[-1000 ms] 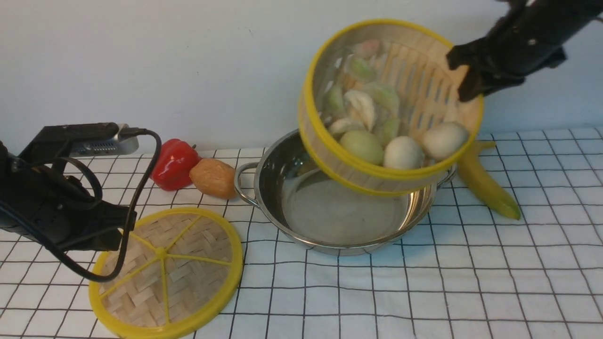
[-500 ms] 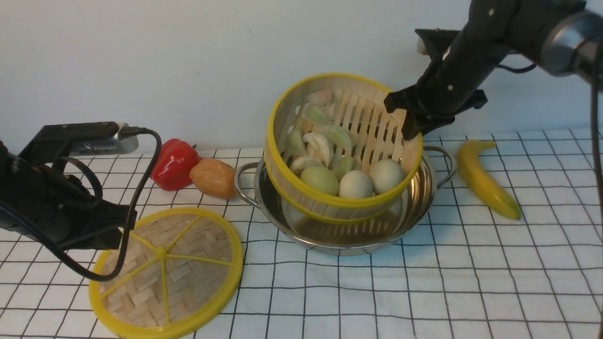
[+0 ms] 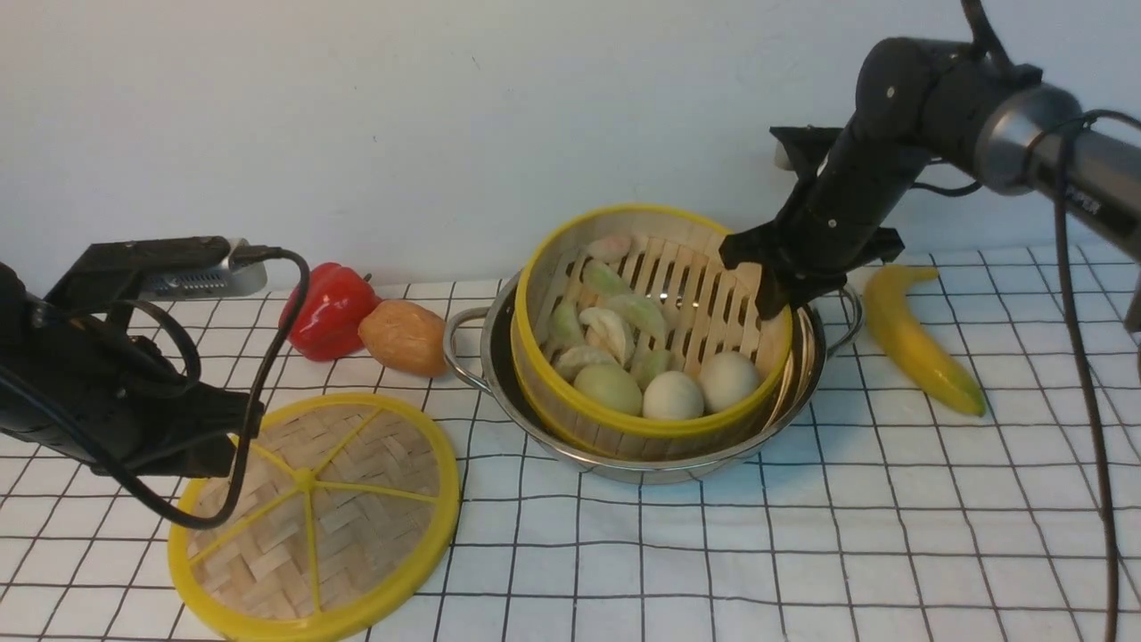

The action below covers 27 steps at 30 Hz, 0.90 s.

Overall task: Place the steamer in the pot on the white tablecloth, and put the lid on the steamer.
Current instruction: 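Place the bamboo steamer basket of food into the steel pot with the right gripper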

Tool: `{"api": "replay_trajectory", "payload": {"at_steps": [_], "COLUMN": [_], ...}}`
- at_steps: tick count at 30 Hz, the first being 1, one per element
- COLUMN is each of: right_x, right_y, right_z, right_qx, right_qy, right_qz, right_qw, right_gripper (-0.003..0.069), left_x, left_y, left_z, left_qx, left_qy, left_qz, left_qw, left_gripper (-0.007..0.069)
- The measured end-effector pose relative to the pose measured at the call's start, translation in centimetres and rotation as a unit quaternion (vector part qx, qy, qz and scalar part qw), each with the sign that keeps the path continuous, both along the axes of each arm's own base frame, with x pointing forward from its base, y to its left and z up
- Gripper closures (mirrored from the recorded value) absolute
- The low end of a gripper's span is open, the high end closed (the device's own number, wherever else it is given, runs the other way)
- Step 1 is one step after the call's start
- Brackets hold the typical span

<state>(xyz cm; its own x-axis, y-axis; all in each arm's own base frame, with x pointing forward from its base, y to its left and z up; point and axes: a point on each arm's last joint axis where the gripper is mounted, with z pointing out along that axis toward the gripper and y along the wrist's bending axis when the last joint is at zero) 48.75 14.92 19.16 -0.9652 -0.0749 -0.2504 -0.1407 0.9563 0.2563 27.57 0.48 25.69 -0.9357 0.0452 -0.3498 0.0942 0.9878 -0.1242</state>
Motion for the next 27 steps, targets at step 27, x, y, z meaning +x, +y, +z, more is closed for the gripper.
{"api": "replay_trajectory", "payload": {"at_steps": [27], "right_x": [0.07], "right_y": [-0.09], "right_z": [-0.38], "right_qx": [-0.008], "right_qy": [0.004], "right_qz": [-0.009], "right_qw": [1.0], "right_gripper": [0.0592], "left_x": [-0.03], "left_y": [-0.01], "left_z": [-0.01], "left_qx": [-0.001], "left_qy": [0.002], "left_qz": [0.0], "left_qw": [1.0], "left_gripper": [0.054]}}
